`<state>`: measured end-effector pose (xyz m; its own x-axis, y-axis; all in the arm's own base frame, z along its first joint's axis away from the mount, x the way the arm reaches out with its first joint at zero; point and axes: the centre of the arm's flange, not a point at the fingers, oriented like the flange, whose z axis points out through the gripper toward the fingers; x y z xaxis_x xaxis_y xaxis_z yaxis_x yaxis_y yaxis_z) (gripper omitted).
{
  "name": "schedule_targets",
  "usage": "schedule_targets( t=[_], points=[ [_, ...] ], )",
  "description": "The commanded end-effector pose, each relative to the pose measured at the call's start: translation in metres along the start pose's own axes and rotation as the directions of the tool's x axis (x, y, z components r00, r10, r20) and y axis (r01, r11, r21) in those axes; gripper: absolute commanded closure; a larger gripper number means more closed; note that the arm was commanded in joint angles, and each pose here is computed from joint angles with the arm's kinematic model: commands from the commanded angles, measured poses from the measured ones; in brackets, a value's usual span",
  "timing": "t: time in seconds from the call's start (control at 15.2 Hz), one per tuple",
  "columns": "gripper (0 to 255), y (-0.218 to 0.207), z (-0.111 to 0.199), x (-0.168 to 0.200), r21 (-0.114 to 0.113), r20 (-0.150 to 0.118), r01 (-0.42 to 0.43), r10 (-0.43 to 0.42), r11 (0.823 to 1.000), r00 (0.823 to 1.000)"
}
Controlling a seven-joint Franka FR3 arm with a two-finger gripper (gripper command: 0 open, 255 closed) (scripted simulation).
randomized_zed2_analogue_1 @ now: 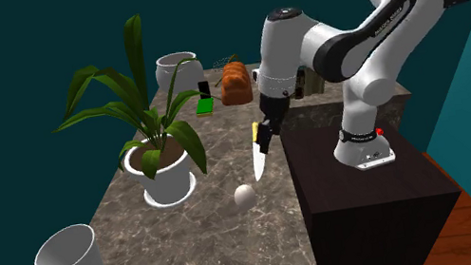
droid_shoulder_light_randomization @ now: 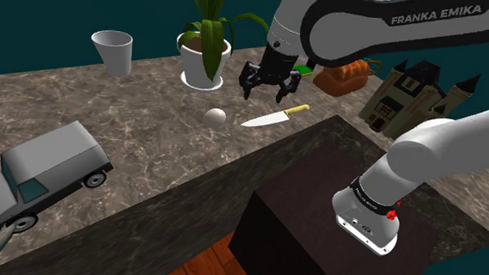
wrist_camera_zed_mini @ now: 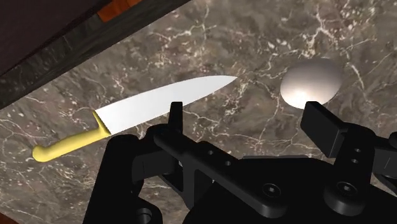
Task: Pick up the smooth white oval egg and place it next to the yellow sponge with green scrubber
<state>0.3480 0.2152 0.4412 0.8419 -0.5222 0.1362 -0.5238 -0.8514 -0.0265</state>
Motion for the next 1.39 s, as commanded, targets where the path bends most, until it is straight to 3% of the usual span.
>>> schedule_targets(
  t=[0.0,0.26,0.59,1.06,1.32],
  points=[
    [0,-0.023,0.015,-0.004,-0.002,-0.015,-0.064,0.064,0.998,0.998],
    [0,-0.068,0.045,-0.004,-0.01,-0.047,-0.179,0.179,0.984,0.983],
    [0,-0.123,0.083,0.003,-0.015,-0.087,-0.318,0.315,0.948,0.945],
    [0,-0.121,0.12,0.006,-0.015,-0.087,-0.318,0.315,0.948,0.945],
    [0,-0.121,0.123,0.006,-0.015,-0.087,-0.318,0.315,0.948,0.945]
  ],
)
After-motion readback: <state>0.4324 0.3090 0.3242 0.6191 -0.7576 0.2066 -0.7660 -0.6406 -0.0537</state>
